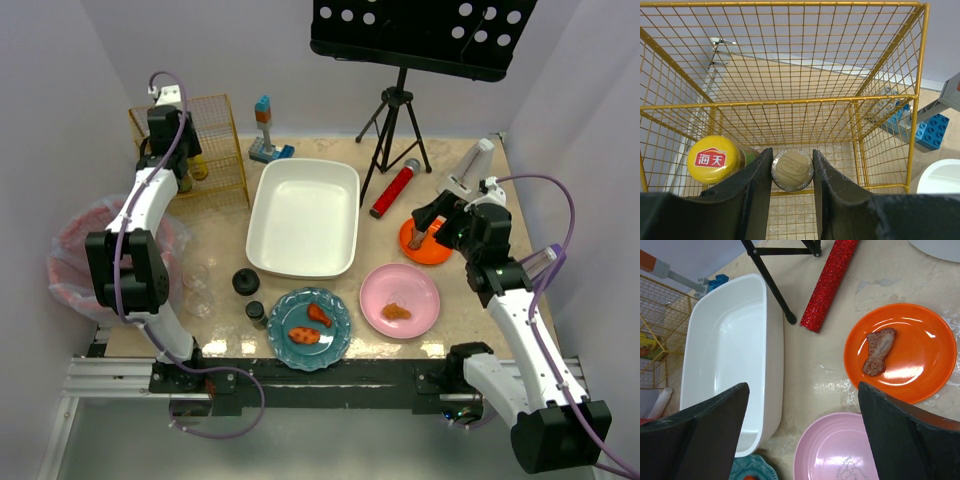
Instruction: Clear the kitchen counter
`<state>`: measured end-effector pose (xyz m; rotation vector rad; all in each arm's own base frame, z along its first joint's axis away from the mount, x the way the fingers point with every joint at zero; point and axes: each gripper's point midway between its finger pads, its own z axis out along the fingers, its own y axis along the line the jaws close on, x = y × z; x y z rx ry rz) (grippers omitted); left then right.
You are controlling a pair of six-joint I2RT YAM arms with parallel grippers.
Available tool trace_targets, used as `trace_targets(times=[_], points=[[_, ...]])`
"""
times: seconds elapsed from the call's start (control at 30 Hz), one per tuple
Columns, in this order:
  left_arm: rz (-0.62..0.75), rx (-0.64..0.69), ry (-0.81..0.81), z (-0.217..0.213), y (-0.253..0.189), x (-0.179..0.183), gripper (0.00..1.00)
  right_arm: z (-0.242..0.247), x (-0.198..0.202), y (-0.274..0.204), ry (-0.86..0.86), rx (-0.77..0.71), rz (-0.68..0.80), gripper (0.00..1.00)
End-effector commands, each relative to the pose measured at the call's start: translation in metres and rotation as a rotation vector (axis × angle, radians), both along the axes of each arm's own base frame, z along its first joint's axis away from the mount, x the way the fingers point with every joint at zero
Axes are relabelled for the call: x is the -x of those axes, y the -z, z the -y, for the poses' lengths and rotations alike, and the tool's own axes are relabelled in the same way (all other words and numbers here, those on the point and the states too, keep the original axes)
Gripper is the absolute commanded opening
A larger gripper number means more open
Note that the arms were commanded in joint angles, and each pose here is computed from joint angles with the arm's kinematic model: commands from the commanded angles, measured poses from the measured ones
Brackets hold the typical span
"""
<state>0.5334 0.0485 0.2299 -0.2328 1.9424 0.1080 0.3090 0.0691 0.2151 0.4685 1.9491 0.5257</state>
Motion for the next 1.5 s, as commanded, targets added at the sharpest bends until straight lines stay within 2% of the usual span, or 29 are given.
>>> trace_targets(times=[0.0,0.5,0.53,0.63,0.83,1.0,1.17,1.47], points=[[0.106,0.013,0.023,0.005,-0.027,-0.012,0.0,-0.001,-0.001,-0.013,-0.014,0.004,0.04,0.95],[-0.016,0.036,-0.01,0.001,0.006,-0.016,0.03,0.001,-0.001,-0.011,-0.013,0.016,0.038,0.95],[-0.02,0.037,-0.008,0.002,0.007,-0.016,0.05,0.001,-0.001,-0.011,-0.012,0.015,0.039,0.95],[-0.023,0.037,-0.01,0.001,0.008,-0.016,0.21,0.0,-0.001,-0.01,-0.014,0.014,0.036,0.95],[-0.007,0.04,-0.011,0.002,-0.001,-0.014,0.48,0.0,-0.001,-0.009,-0.016,0.015,0.034,0.95],[-0.001,0.043,-0.014,0.002,-0.008,-0.014,0.65,0.0,-0.002,-0.009,-0.016,0.012,0.035,0.95],[0.017,0.05,-0.016,0.002,-0.019,-0.012,0.72,0.0,-0.002,-0.008,-0.016,0.012,0.032,0.95],[0.096,0.108,0.056,0.019,-0.06,0.005,0.72,-0.001,-0.003,-0.007,-0.016,0.009,0.029,0.95]])
